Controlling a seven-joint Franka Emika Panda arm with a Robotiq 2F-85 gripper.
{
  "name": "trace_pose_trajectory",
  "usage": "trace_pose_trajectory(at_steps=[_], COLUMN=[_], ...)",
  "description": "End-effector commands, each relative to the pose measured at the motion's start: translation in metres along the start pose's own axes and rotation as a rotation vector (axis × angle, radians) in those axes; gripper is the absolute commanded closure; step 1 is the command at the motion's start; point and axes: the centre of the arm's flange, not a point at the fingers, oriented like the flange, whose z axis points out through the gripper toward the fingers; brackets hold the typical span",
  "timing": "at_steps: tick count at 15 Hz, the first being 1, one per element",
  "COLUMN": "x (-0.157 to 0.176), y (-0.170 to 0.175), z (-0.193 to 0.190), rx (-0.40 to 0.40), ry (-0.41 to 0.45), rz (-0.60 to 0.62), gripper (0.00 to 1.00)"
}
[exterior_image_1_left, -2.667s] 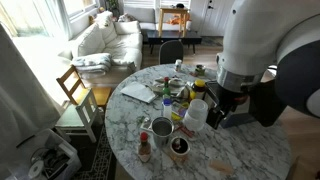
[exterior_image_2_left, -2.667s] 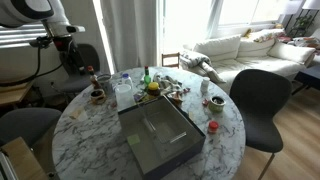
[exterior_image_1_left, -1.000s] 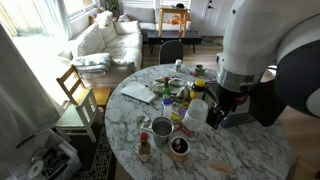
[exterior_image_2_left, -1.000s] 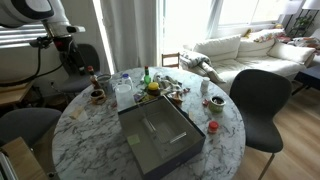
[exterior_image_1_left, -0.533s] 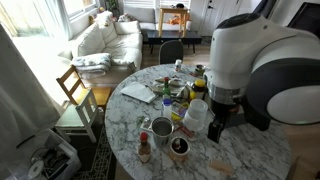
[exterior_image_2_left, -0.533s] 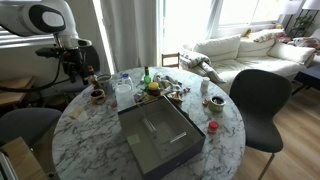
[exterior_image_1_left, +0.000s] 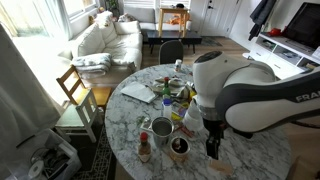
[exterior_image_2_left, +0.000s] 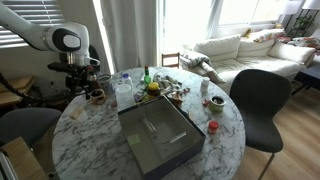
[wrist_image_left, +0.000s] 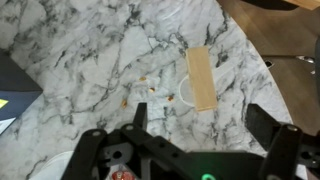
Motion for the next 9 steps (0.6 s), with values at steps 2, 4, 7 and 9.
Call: trace_pose_trajectory(at_steps=[2,4,7,9], x=[0.004,0.004,0.005,0.012], y=[0.001,0.001,0.002,0.000], z=[0.004,0.002,0.005,0.014], rx=[0.004,0.003,0.036,0.062], ry=[-0.009,-0.003,-0.001,-0.012], rz=[0.000,0.001,-0.020,-0.046], gripper=[0.00,0.00,0.00,0.00])
